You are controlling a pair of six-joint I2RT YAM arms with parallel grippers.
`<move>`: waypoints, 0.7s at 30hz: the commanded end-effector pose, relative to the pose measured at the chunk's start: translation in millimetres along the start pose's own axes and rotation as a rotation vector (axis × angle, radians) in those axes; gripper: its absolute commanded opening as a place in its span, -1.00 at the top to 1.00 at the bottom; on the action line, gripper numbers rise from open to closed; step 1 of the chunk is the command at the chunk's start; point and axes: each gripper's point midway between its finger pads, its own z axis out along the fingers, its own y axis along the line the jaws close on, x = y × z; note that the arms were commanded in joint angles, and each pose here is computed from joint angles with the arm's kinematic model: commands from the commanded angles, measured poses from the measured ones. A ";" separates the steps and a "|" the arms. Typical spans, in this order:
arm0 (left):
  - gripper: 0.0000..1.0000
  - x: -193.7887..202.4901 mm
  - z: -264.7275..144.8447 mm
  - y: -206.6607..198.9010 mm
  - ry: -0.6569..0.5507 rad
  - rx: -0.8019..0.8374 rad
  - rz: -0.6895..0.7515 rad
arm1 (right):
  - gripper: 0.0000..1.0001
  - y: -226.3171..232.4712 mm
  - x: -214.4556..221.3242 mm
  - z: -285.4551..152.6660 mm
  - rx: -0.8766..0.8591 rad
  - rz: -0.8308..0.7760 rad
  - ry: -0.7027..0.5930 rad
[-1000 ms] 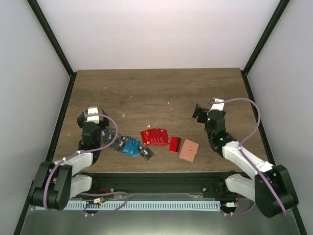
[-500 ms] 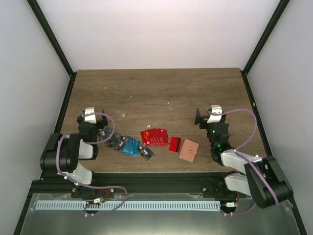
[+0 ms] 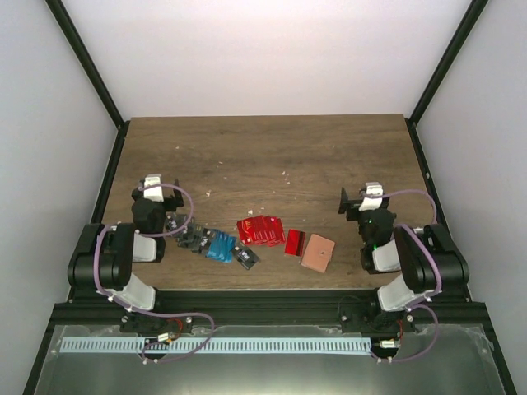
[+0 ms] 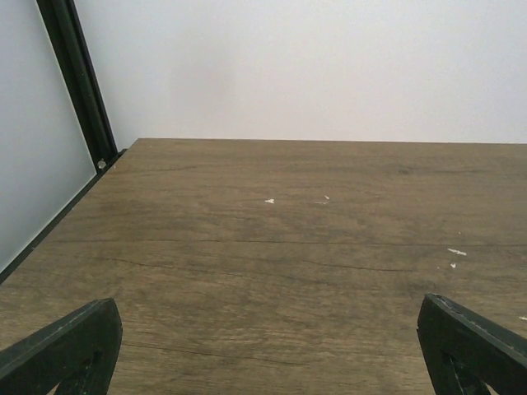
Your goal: Put the credit cards into the card holder
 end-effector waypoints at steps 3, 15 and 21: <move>-1.00 -6.9 2.7 -3.4 -0.022 0.023 0.004 | -1.00 -12.9 -17.9 20.8 -0.066 0.060 -0.050; -1.00 -6.9 2.7 -3.3 -0.022 0.022 0.004 | -1.00 -11.6 -14.8 23.3 -0.074 0.061 -0.026; -1.00 -6.7 2.7 -3.6 -0.021 0.023 0.004 | -1.00 -11.7 -14.9 23.1 -0.073 0.060 -0.027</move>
